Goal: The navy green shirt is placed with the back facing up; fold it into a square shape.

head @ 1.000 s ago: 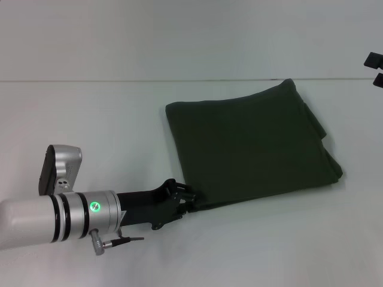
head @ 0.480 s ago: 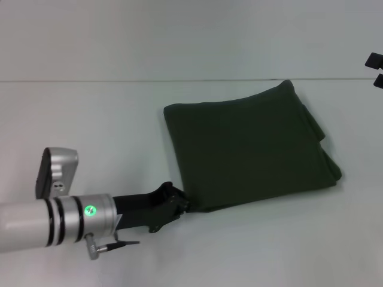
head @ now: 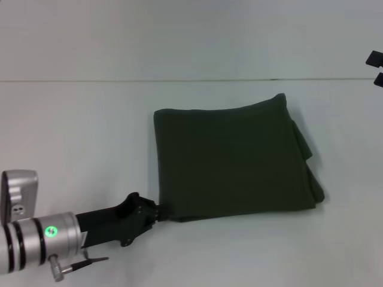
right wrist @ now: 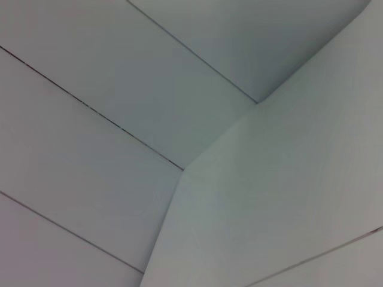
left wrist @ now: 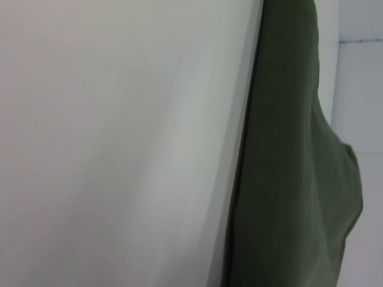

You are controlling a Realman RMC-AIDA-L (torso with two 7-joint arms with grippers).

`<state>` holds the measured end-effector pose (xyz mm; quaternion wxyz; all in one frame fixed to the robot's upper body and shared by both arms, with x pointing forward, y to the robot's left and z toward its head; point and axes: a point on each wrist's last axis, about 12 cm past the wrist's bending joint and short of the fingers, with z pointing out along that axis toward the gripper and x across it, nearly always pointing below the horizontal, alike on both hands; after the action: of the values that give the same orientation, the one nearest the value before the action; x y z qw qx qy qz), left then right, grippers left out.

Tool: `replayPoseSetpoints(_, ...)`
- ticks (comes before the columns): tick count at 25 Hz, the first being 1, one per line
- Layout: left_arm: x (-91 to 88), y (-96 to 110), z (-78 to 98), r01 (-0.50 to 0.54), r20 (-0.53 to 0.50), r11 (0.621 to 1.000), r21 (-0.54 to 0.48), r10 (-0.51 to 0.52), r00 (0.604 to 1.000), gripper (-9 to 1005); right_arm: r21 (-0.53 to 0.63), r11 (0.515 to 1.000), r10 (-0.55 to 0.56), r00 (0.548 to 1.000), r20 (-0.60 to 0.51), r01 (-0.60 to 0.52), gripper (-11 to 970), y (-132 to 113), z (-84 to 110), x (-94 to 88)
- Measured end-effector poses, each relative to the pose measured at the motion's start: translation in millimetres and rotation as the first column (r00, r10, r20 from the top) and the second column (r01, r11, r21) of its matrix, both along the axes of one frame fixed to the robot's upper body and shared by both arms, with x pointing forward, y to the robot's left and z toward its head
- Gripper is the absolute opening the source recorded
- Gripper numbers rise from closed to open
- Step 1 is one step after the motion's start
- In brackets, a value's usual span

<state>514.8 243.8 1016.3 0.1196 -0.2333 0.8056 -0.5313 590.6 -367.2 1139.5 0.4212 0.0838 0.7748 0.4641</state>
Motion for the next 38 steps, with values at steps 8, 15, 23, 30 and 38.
replayPoseSetpoints(8, -5.5, 16.1, 4.3, 0.01, 0.023, 1.0, -0.016, -0.01, 1.0, 57, 0.005, 1.0, 0.003, 1.0, -0.002, -0.003, 850, 2.5, -0.6, 1.5)
replayPoseSetpoints(15, -13.6, 35.5, 13.3, 0.06, 0.049, 0.997, -0.038, -0.058, 0.997, 161, -0.004, 1.0, 0.013, 1.0, -0.003, -0.013, 850, 4.1, -0.1, 2.7)
replayPoseSetpoints(23, -21.3, 66.7, 56.9, 0.178, 0.582, 0.982, 0.058, -0.178, 0.794, 389, -0.296, 0.938, 0.209, 0.976, 0.066, -0.181, 850, 22.9, -5.9, 5.1)
replayPoseSetpoints(30, 30.2, 60.9, 89.9, 0.208, 0.725, 0.9, 0.383, -0.433, 0.535, 727, -0.571, 0.745, 0.505, 0.851, 0.144, -0.346, 850, 64.5, -20.4, 0.6)
replayPoseSetpoints(38, 68.2, 26.1, 106.5, 0.197, 0.703, 0.748, 0.634, -0.663, 0.255, 892, -0.576, 0.682, 0.63, 0.763, 0.148, -0.451, 851, 100.9, -30.6, -14.6)
